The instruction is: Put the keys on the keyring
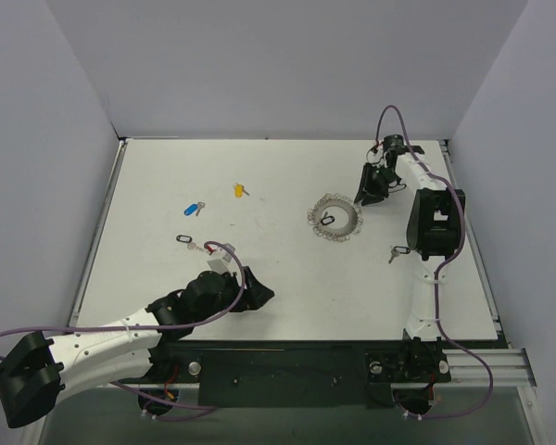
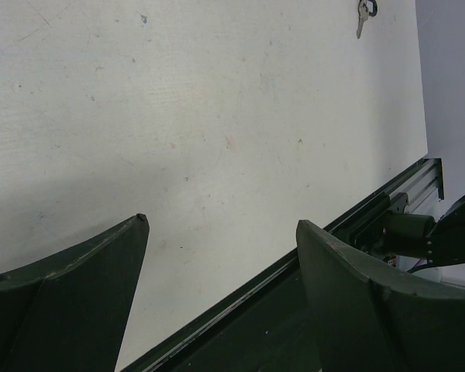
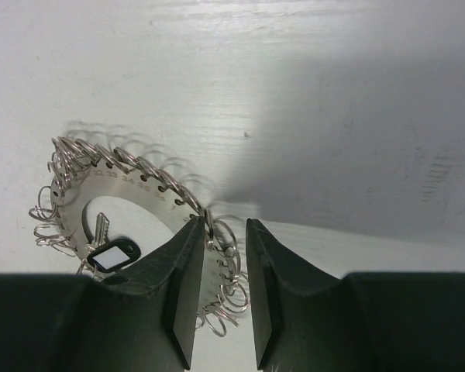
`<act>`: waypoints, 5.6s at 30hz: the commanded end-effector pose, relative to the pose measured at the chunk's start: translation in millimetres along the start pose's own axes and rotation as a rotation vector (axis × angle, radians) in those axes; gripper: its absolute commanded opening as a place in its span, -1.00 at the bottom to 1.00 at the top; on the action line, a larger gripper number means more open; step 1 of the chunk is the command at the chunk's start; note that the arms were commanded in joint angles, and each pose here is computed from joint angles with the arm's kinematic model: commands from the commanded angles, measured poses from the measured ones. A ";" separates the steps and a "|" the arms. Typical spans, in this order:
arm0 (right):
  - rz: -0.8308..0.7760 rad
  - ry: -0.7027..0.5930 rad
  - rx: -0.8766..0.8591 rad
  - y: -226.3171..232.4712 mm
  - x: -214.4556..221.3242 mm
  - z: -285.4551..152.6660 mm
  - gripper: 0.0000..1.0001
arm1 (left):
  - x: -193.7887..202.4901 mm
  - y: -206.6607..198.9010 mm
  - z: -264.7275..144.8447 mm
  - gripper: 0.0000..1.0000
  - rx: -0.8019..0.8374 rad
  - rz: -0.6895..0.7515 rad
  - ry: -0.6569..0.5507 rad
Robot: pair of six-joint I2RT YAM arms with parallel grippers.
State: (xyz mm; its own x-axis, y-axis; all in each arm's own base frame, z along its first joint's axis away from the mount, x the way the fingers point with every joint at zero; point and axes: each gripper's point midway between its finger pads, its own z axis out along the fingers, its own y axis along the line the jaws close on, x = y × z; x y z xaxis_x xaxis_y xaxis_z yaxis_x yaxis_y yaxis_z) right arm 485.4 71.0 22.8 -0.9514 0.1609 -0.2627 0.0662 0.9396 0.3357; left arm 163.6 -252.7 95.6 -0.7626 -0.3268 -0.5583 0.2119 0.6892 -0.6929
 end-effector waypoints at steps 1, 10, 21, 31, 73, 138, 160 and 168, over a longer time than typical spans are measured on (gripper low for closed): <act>0.032 0.003 -0.025 0.4 1.3 -11.7 -0.51 | -19.0 -26.8 -0.4 0.75 0.074 -0.021 -0.047; 0.147 0.017 -0.137 -1.3 3.6 -7.5 -0.52 | -18.7 -26.6 -0.2 0.75 0.073 -0.024 -0.046; 0.272 0.005 -0.235 -10.8 0.6 -4.0 -0.52 | -17.8 -29.5 3.2 0.75 0.079 -0.025 -0.037; 0.269 0.011 -0.265 3.3 -3.6 2.2 -0.55 | -15.3 -27.5 3.8 0.74 0.074 -0.027 -0.028; 0.221 0.046 -0.199 8.8 12.9 0.0 -0.79 | -13.7 -24.7 4.0 0.74 0.070 -0.034 -0.028; 0.187 0.023 -0.214 16.1 13.9 -20.6 -0.78 | -10.2 -23.6 1.2 0.71 0.075 -0.053 -0.018; 0.179 0.050 -0.183 14.4 20.8 -14.1 -0.90 | -10.7 -25.0 0.5 0.68 0.080 -0.061 -0.019; 0.116 0.020 -0.190 22.4 13.9 -32.2 -1.00 | -14.5 -28.8 -1.3 0.67 0.099 -0.047 -0.035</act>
State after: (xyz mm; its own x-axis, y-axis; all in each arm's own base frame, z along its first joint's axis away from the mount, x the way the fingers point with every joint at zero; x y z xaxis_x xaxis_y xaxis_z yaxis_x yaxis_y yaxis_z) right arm 466.0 83.0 16.7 -0.9439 0.3031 -0.1308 0.1893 0.8215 0.5379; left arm 161.4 -259.9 98.1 -0.7839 -0.3489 -0.5136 0.1846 0.6588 -0.7293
